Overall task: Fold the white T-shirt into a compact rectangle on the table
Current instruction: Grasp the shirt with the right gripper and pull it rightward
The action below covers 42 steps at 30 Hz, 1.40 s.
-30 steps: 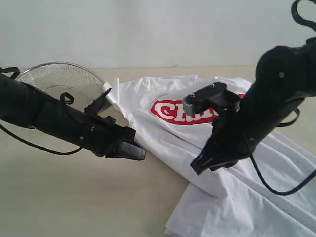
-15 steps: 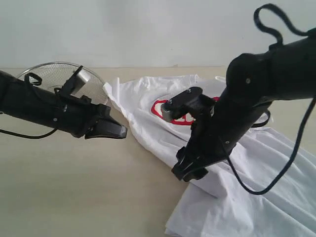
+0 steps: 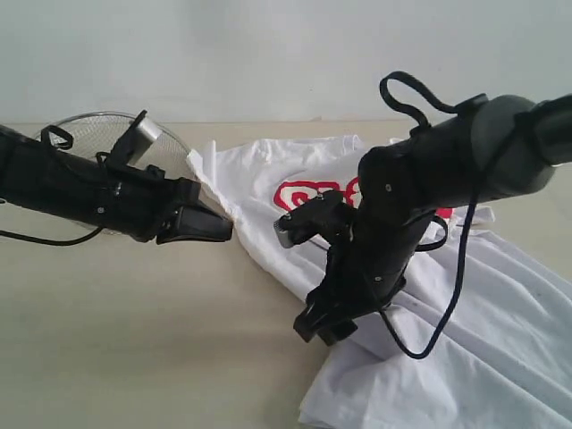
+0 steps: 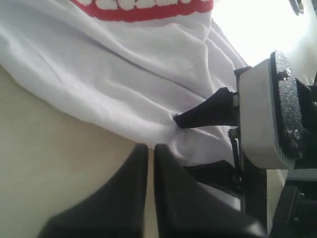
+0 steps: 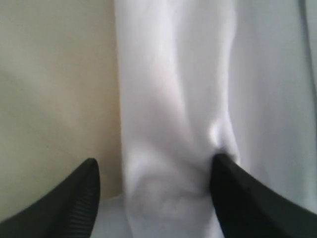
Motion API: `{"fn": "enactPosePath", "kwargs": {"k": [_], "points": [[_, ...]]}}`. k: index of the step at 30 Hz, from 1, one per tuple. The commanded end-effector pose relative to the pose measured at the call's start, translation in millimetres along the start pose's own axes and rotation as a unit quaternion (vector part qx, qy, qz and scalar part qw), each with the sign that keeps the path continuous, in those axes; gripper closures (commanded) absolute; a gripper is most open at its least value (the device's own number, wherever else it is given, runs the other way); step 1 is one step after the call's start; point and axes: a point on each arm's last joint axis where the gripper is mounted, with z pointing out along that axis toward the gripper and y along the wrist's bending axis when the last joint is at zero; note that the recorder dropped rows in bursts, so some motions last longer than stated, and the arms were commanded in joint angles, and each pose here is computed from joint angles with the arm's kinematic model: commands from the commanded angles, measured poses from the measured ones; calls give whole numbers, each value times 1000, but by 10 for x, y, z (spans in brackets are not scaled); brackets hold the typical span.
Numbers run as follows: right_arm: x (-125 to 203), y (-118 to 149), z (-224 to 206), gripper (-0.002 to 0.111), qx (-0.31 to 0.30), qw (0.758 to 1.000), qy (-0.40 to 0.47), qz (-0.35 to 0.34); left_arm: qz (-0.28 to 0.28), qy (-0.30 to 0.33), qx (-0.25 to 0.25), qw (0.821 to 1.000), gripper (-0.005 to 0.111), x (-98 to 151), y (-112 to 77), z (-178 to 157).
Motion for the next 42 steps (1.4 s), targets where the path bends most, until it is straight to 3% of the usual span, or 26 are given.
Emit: {"fn": "enactPosePath", "kwargs": {"k": [1,4,7,12,16,20,25,28,29,31,32,33,34,35,37,39,42], "points": [[57,-97,69,68,47,998,28,5,17,-4,18,1000,102,-4,-51,-19],[59,-137,64,82,70,997,29,15,21,-4,19,1000,102,-4,-53,-19],[43,-142,47,108,71,997,31,20,29,-4,19,999,102,-4,-53,-19],[-77,-112,-148,108,55,997,9,51,38,-2,28,999,102,1,-69,-20],[-156,-169,-740,108,52,996,-38,63,40,0,30,999,102,4,-72,-20],[142,-796,-987,108,71,983,-10,168,41,3,40,998,102,10,-89,-21],[600,-1445,-693,108,65,957,8,281,45,14,67,997,102,36,-167,9],[753,-1644,-423,108,57,950,45,305,65,34,61,995,102,102,-324,200],[764,-1657,-368,108,56,951,51,299,72,38,48,996,102,120,-354,260],[784,-1668,-236,95,49,955,68,283,84,47,18,995,102,176,-448,415],[786,-1675,-230,76,52,957,68,278,87,47,3,995,102,196,-484,478],[787,-1674,-230,65,52,957,69,277,87,46,-3,995,102,203,-499,502],[767,-1682,-269,42,50,955,75,281,90,45,-9,995,102,214,-526,538],[765,-1684,-288,37,49,953,83,287,90,44,-13,995,102,217,-537,554],[740,-1695,-356,39,46,946,101,305,92,42,-20,995,102,223,-554,588],[688,-1713,-481,52,37,941,127,311,88,49,-13,995,102,222,-566,665],[634,-1704,-635,57,14,937,161,311,67,53,-3,996,102,193,-547,727]]}}
